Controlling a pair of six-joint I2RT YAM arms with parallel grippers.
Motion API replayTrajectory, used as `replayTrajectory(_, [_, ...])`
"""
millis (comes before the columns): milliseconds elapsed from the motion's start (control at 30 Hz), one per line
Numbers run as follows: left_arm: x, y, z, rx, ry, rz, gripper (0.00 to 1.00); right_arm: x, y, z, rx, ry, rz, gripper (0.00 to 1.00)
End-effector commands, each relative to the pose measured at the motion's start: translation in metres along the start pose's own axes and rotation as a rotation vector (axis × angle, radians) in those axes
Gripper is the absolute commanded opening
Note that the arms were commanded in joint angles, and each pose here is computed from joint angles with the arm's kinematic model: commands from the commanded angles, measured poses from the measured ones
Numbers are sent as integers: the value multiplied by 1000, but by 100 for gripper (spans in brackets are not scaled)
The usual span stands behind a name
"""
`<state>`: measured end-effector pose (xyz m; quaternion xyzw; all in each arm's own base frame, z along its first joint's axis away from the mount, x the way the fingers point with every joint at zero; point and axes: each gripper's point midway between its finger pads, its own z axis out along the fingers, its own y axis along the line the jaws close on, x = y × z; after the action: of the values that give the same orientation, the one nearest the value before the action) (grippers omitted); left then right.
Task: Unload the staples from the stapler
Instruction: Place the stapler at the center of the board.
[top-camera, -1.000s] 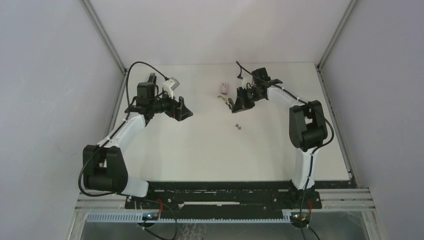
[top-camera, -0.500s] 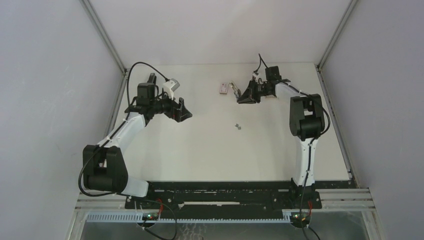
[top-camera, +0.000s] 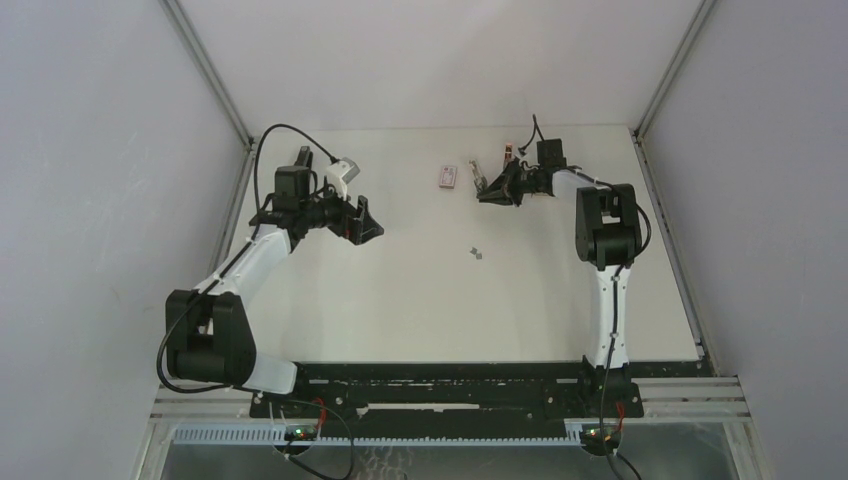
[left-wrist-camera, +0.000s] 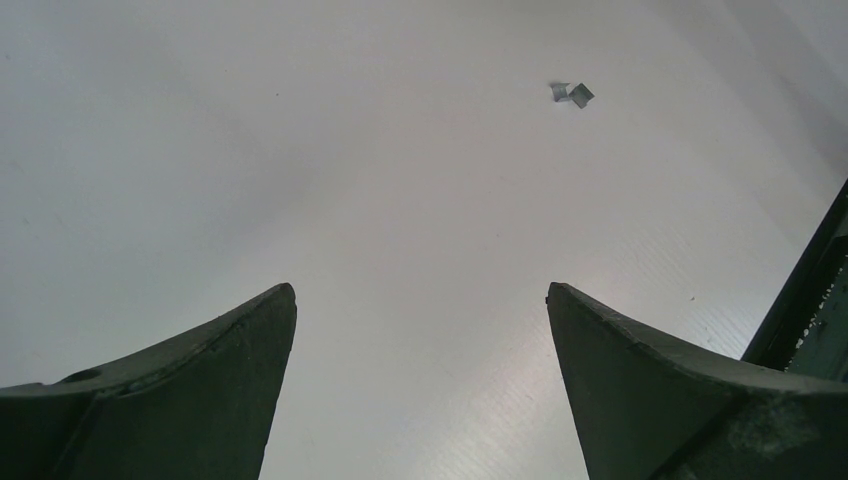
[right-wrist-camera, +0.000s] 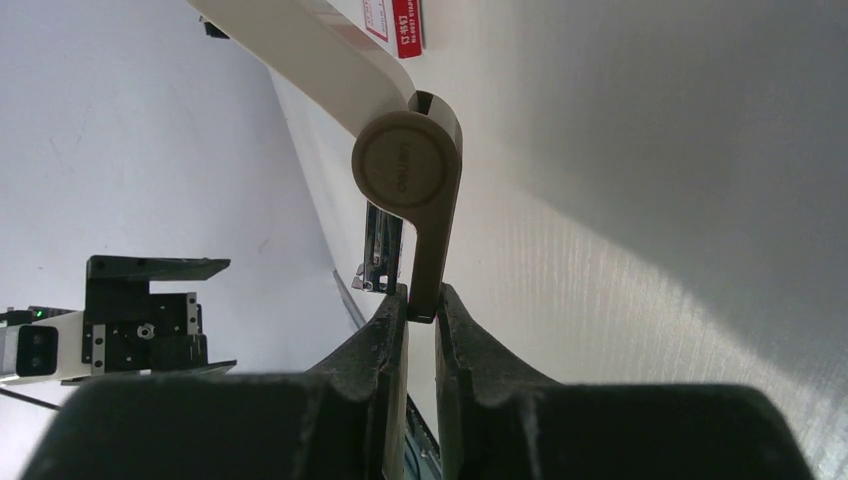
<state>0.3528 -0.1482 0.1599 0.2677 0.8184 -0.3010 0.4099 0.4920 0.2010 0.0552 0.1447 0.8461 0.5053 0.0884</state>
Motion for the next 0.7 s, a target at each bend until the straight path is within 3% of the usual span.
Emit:
replayTrajectory(0, [-11, 2, -2, 4, -21, 29, 100, -9, 22, -1, -76, -5, -23, 0])
replayTrajectory(667, [-10, 0, -1, 13, -21, 23, 100, -6, -3, 10, -95, 33, 69, 6])
